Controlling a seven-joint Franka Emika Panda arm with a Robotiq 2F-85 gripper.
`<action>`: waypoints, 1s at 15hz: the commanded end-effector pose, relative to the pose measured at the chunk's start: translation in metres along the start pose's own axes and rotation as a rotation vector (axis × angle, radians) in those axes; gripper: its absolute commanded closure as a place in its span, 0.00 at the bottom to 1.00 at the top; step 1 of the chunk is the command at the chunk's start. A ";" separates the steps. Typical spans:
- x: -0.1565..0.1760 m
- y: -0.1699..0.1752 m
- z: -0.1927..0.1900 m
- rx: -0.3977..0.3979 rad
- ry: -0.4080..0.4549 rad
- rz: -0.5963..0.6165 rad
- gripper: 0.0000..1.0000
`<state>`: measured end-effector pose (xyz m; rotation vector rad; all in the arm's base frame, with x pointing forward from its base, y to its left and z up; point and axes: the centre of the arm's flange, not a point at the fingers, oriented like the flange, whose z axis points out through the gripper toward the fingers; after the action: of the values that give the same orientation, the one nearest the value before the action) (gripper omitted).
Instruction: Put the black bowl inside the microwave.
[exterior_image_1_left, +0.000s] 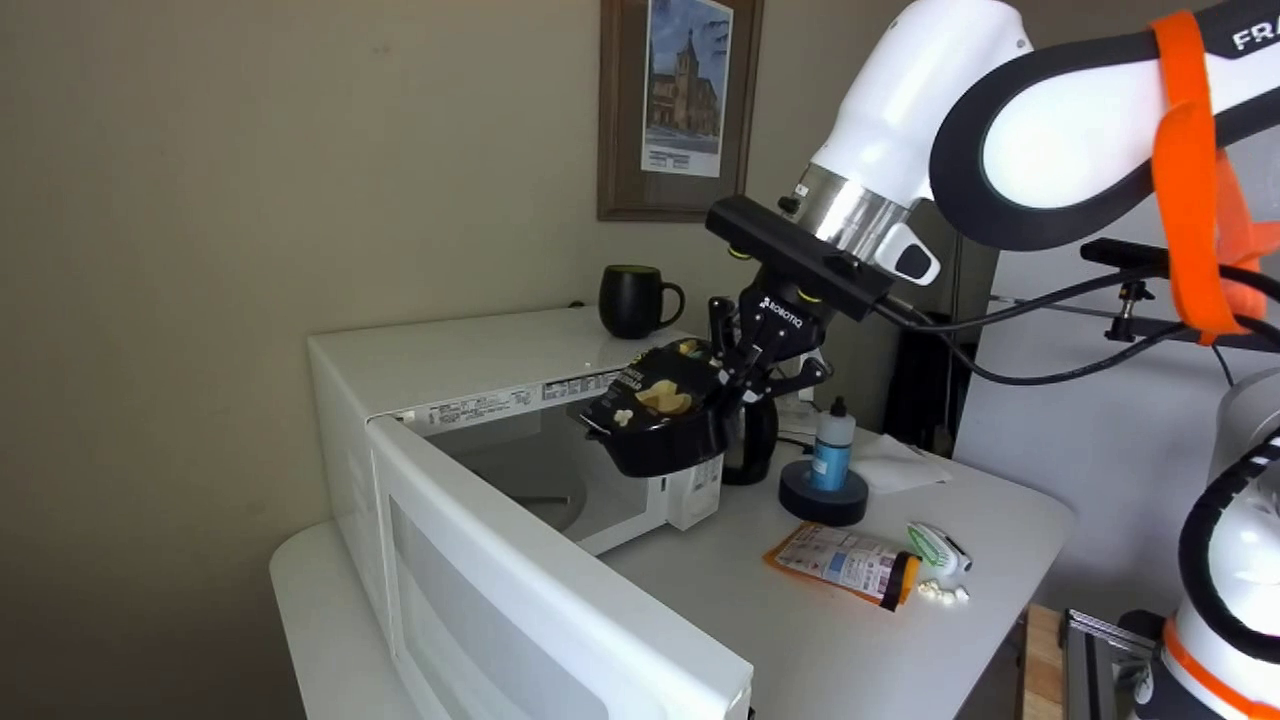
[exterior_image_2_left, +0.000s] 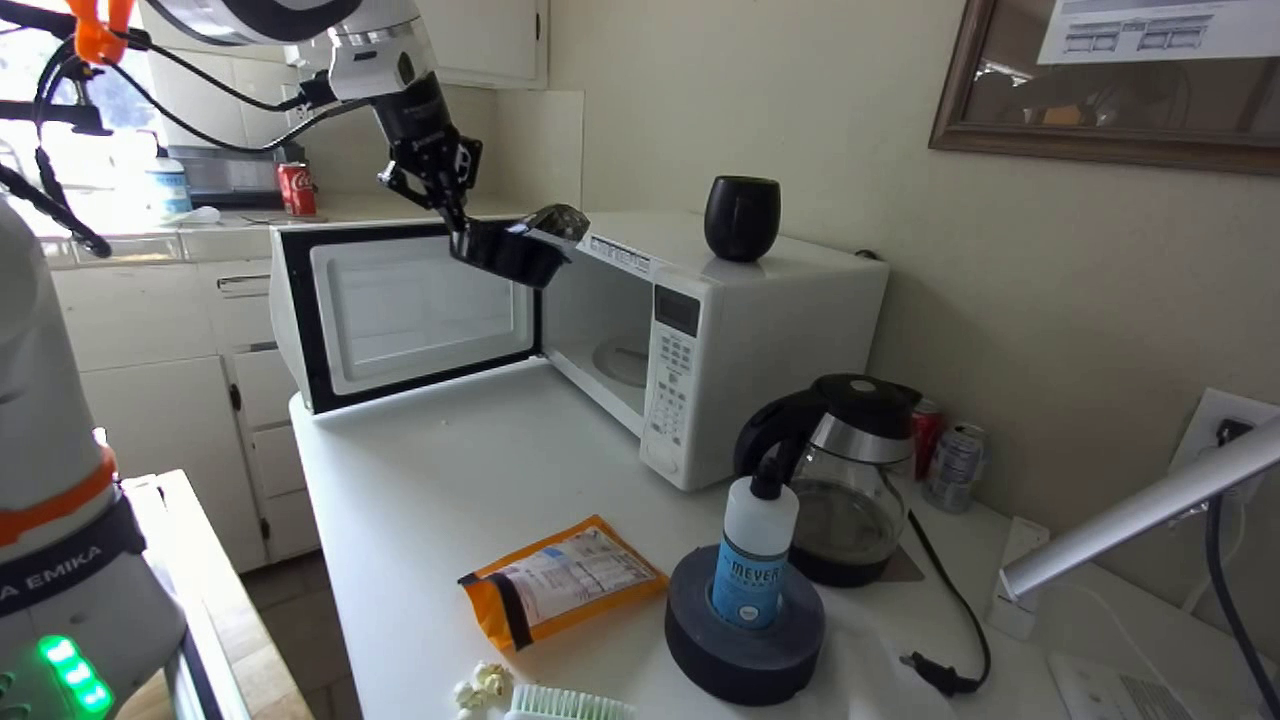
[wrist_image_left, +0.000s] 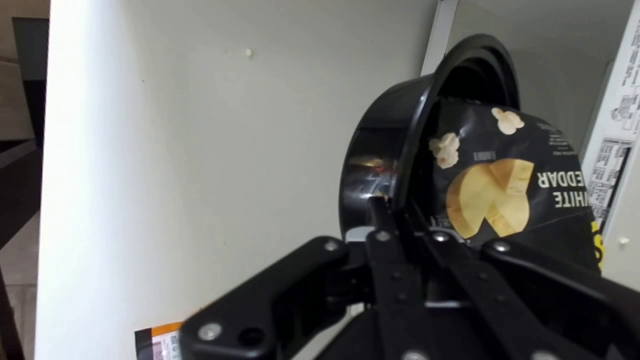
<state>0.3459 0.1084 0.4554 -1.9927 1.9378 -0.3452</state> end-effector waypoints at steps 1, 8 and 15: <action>0.010 0.004 0.038 -0.047 -0.004 0.065 0.98; 0.041 -0.013 0.107 -0.056 -0.022 0.145 0.98; 0.044 -0.029 0.158 0.019 0.001 0.097 0.98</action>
<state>0.4180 0.0698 0.3390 -1.8593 2.0418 -0.3048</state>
